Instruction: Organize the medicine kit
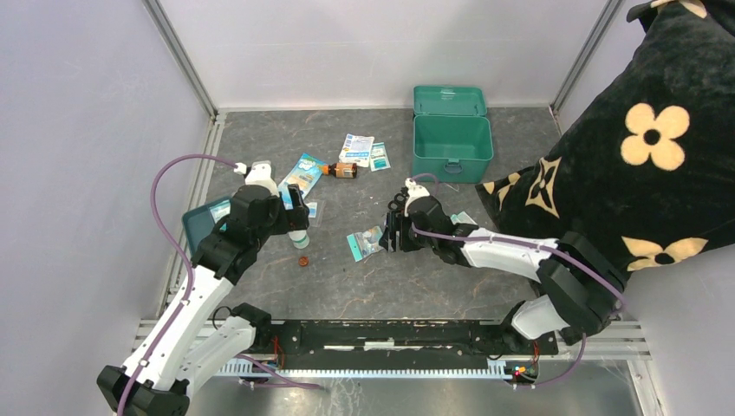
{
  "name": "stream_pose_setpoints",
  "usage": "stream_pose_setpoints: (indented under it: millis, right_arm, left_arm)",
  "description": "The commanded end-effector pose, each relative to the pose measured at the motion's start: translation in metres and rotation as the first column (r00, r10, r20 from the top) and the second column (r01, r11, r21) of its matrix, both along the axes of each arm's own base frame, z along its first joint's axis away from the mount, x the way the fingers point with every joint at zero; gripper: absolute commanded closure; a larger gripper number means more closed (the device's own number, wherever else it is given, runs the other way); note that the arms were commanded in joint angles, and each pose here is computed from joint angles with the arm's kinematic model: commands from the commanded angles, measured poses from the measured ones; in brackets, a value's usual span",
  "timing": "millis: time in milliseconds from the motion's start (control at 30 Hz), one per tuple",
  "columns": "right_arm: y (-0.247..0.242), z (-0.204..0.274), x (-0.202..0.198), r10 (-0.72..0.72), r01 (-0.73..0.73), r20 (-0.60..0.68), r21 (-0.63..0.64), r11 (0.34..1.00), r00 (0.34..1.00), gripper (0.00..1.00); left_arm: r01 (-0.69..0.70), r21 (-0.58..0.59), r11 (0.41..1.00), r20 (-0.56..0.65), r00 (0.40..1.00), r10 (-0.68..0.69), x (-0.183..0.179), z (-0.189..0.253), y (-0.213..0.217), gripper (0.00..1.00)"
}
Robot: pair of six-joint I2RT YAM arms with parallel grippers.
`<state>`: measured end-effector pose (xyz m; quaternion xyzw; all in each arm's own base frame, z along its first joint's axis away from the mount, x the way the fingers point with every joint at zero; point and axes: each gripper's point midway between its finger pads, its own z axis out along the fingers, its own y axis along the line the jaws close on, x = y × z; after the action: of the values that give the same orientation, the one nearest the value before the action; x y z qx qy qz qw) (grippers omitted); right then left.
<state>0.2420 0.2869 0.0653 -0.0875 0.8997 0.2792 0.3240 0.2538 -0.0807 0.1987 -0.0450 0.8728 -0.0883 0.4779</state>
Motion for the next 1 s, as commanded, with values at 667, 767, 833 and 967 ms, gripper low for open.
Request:
stream_pose_setpoints:
  millis: [667,767,833,967]
  right_arm:
    - [0.036,-0.034,0.044,-0.012,0.01,-0.013,-0.09,0.996,1.0,0.47]
    - [0.037,-0.037,0.041,0.0,-0.002,-0.023,-0.082,0.997,1.0,0.57]
    - [0.039,-0.038,0.04,0.006,-0.008,-0.025,-0.076,0.997,1.0,0.63]
    - [0.039,-0.036,0.039,0.016,-0.017,-0.02,-0.069,0.997,1.0,0.75]
  left_arm:
    - [0.06,0.017,0.998,0.062,0.996,-0.061,0.007,0.015,-0.006,0.0]
    - [0.061,0.018,0.998,0.059,0.996,-0.062,0.007,0.015,-0.007,0.0]
    - [0.06,0.018,0.998,0.058,0.996,-0.061,0.007,0.015,-0.007,0.0]
    - [0.058,0.022,0.998,0.051,0.997,-0.059,0.007,0.013,-0.006,0.0]
